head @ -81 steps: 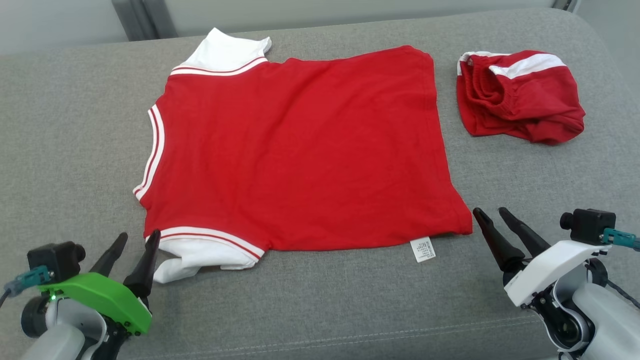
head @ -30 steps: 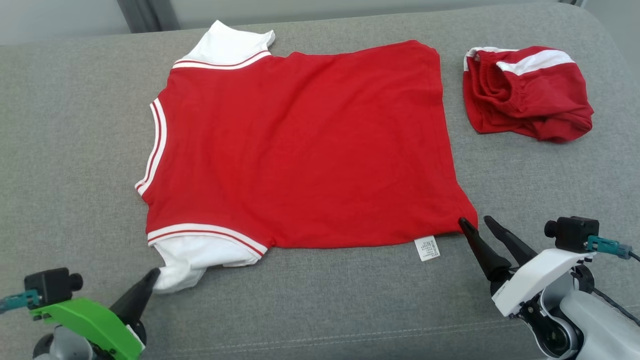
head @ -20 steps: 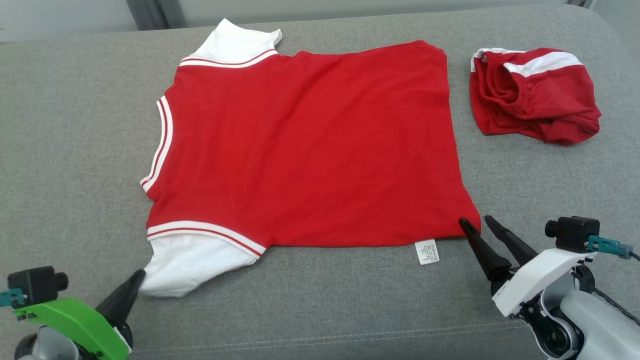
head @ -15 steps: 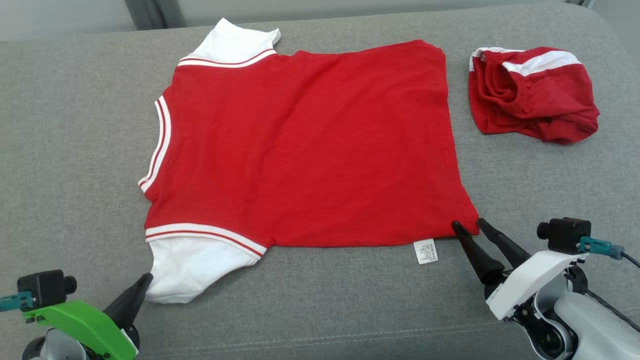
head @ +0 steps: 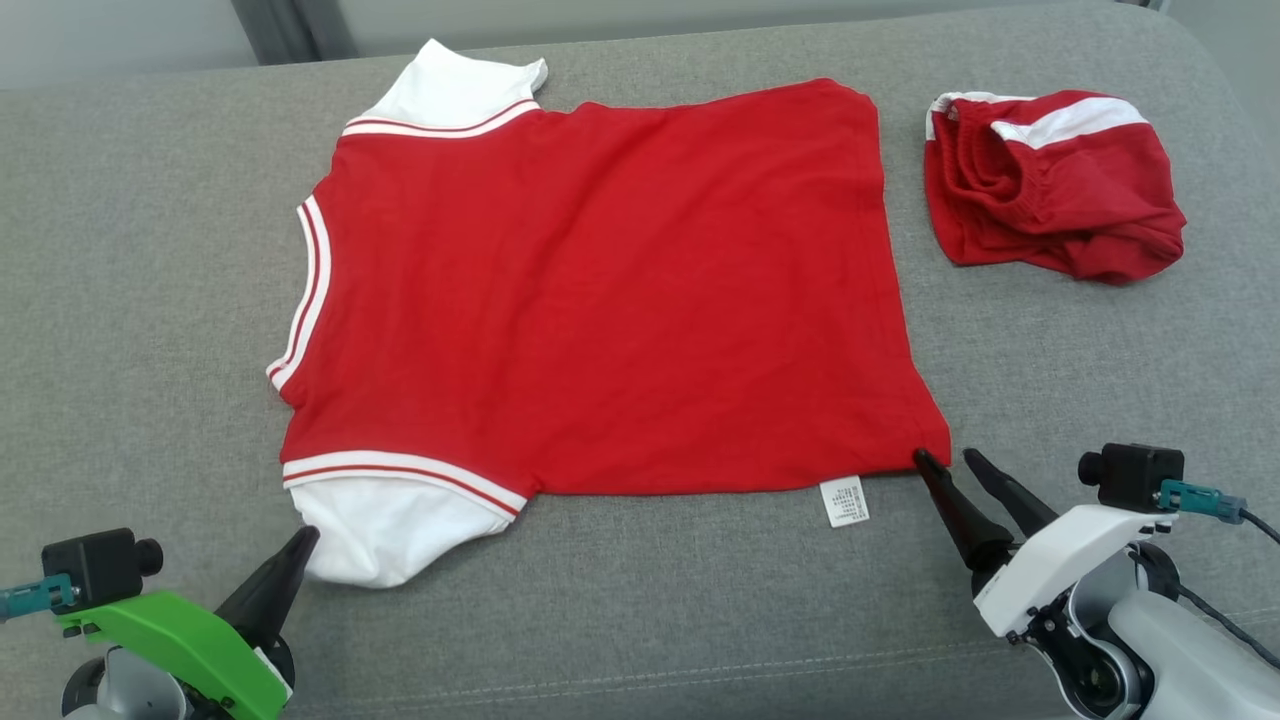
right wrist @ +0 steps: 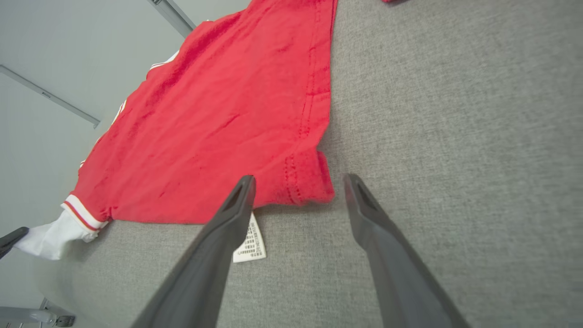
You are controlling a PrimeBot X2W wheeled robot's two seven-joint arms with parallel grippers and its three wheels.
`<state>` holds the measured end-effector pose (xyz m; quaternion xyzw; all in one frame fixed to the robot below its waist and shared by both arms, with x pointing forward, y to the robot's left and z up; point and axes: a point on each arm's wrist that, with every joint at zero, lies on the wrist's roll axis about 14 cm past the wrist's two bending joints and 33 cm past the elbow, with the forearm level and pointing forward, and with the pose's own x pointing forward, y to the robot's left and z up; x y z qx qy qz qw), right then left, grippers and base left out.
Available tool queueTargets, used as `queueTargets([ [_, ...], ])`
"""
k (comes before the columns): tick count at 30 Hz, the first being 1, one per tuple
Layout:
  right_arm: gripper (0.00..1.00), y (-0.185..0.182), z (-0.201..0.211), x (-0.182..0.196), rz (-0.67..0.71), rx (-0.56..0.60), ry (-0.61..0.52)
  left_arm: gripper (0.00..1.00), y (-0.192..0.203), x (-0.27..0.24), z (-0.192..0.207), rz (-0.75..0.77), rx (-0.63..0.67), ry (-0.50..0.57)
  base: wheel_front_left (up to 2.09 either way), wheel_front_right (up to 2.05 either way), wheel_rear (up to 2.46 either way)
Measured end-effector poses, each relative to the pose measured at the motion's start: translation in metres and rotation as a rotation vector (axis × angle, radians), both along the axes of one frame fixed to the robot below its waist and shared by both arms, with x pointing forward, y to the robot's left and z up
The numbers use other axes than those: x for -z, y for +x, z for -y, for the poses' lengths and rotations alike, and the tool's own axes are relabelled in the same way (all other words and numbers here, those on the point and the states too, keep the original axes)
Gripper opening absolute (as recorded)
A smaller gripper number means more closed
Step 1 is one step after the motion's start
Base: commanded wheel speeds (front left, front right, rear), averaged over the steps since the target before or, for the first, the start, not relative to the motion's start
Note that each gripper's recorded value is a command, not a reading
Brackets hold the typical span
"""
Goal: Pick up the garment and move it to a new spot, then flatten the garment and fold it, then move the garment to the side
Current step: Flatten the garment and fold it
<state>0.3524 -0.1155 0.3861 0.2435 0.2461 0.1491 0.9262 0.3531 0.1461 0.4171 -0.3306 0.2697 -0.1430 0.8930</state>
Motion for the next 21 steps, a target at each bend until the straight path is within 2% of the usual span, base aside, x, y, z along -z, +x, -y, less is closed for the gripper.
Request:
queueTargets([
  [6,1.00,-0.001,0.010,0.016,-0.057,0.017,-0.067,0.00,-0.003,0.000,0.000,-0.004,-0.001,-0.001,0.00,0.00,0.00],
  [14,0.99,0.009,-0.006,0.014,-0.056,-0.002,-0.038,0.00,-0.004,0.000,-0.002,-0.004,-0.006,-0.002,0.00,0.00,0.00],
  [15,0.78,0.010,-0.007,0.014,-0.056,-0.004,-0.038,0.00,-0.004,0.000,-0.002,-0.004,-0.007,-0.002,0.00,0.00,0.00],
  [16,0.44,0.010,-0.007,0.016,-0.063,-0.005,-0.039,0.00,-0.004,0.000,-0.002,-0.005,-0.008,-0.002,0.00,0.00,0.00],
  [17,0.28,0.009,-0.007,0.017,-0.068,-0.005,-0.038,0.00,-0.004,0.000,-0.002,-0.005,-0.009,-0.002,0.00,0.00,0.00],
  [18,0.00,0.009,-0.008,0.018,-0.072,-0.006,-0.035,0.00,-0.004,0.000,-0.003,-0.005,-0.010,-0.002,0.00,0.00,0.00],
  [21,0.00,0.009,-0.008,0.020,-0.078,-0.004,-0.034,0.00,-0.005,-0.001,-0.003,-0.003,-0.011,-0.003,0.00,0.00,0.00],
])
